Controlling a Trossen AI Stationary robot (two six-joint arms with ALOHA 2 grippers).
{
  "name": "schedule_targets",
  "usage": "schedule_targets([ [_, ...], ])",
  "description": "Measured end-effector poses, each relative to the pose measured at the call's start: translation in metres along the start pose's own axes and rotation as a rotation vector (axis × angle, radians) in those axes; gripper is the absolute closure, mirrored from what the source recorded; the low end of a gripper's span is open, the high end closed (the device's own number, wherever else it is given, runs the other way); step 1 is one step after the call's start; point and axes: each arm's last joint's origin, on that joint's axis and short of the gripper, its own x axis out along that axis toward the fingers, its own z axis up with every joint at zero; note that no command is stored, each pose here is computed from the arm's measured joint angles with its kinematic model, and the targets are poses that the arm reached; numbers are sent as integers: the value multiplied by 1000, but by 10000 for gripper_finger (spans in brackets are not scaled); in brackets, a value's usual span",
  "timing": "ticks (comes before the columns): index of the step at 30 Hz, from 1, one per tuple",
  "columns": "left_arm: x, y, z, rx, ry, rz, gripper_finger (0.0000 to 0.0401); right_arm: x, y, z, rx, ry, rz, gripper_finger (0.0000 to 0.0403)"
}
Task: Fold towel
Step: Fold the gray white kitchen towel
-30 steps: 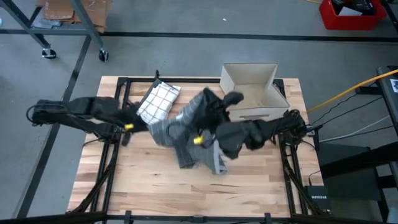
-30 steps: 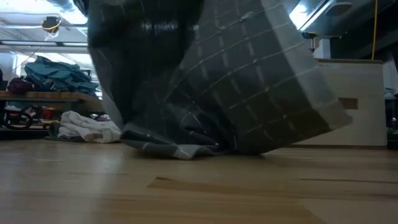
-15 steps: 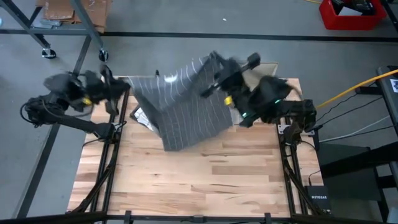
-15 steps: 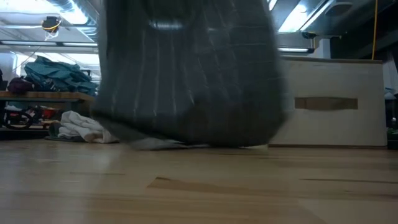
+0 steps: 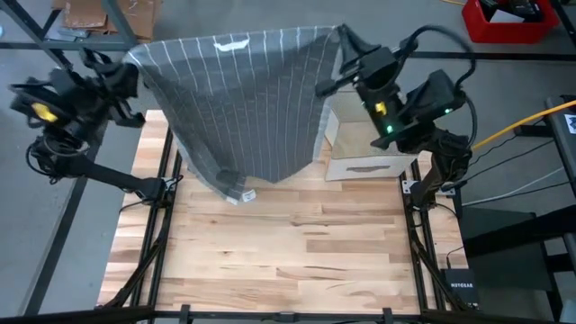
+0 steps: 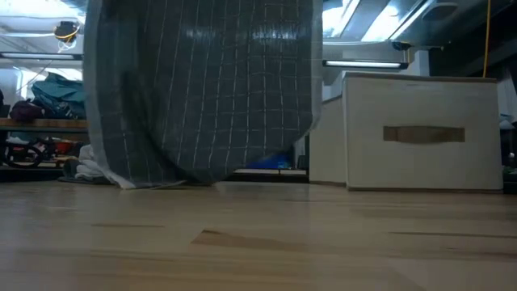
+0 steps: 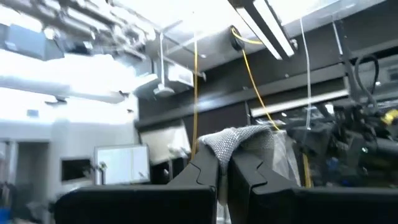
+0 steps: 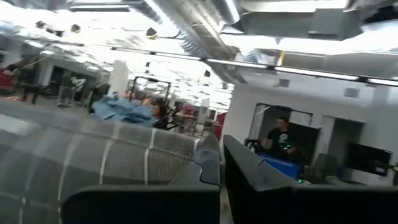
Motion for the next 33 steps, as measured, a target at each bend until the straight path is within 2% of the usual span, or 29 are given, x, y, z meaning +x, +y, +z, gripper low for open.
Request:
schedule_targets([
  [4,7,6,21,36,-52,31,401,3,-11,3,-11,-53,1,395],
  [10,17,16,52,81,-117,78,401,7,-21,8,65,-173,-5,395],
  [13,21,20,64,96,-144,100,401,8,-21,9,61,-208,10,395],
  [18,26,23,75,82,-146,102,401,8,-21,7,52,-167,-8,395],
  [22,24,22,70,39,-45,28,401,4,-19,7,35,-108,-8,395],
  [28,17,16,53,-134,156,-100,401,-16,-12,13,29,4,13,395],
  [33,16,5,45,-412,235,-279,401,-38,-4,17,10,147,15,395],
])
